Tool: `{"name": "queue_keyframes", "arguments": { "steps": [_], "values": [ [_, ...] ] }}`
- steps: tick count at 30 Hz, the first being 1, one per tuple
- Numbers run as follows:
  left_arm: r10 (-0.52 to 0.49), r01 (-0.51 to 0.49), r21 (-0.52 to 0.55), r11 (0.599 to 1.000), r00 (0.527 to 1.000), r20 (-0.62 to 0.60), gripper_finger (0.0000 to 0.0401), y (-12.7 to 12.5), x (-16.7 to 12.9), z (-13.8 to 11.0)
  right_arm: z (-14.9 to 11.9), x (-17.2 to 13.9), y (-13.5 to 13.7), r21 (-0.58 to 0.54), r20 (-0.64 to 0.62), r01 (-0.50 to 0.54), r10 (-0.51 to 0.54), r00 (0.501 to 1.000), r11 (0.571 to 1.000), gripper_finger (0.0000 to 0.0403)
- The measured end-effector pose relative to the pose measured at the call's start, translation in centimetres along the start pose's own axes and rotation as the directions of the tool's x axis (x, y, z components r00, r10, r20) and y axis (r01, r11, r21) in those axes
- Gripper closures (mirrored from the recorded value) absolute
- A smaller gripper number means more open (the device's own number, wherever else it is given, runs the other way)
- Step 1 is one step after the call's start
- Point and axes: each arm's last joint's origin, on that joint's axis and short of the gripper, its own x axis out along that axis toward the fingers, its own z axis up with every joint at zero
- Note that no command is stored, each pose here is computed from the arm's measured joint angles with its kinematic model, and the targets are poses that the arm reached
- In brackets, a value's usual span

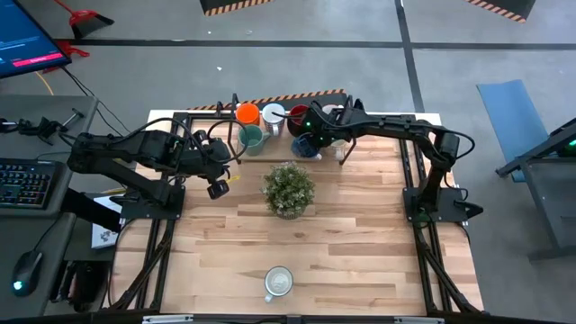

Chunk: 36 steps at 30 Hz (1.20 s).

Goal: Place coffee mugs
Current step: Put the blue mug on the shelf

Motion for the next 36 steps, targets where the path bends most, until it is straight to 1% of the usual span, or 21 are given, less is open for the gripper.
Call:
{"name": "queue_keyframes", "arguments": {
  "steps": [23, 31, 36],
  "values": [
    [0.000, 0.000, -0.001, 1.000, 1.000, 0.000, 0.0352, 0.0, 0.0, 0.0, -0.1, 0.0, -0.1, -0.003, -0.014, 0.008, -0.008, 1.000, 1.000, 0.0403],
    [0.000, 0.000, -0.002, 1.000, 1.000, 0.000, 0.0352, 0.0, 0.0, 0.0, -0.4, 1.0, -0.2, -0.017, -0.048, 0.042, -0.042, 0.998, 0.999, 0.0403],
    [0.000, 0.000, -0.001, 1.000, 1.000, 0.000, 0.0352, 0.0, 0.0, 0.0, -0.3, 1.3, -0.1, -0.017, -0.041, 0.043, -0.043, 0.998, 0.999, 0.0403]
  ]
}}
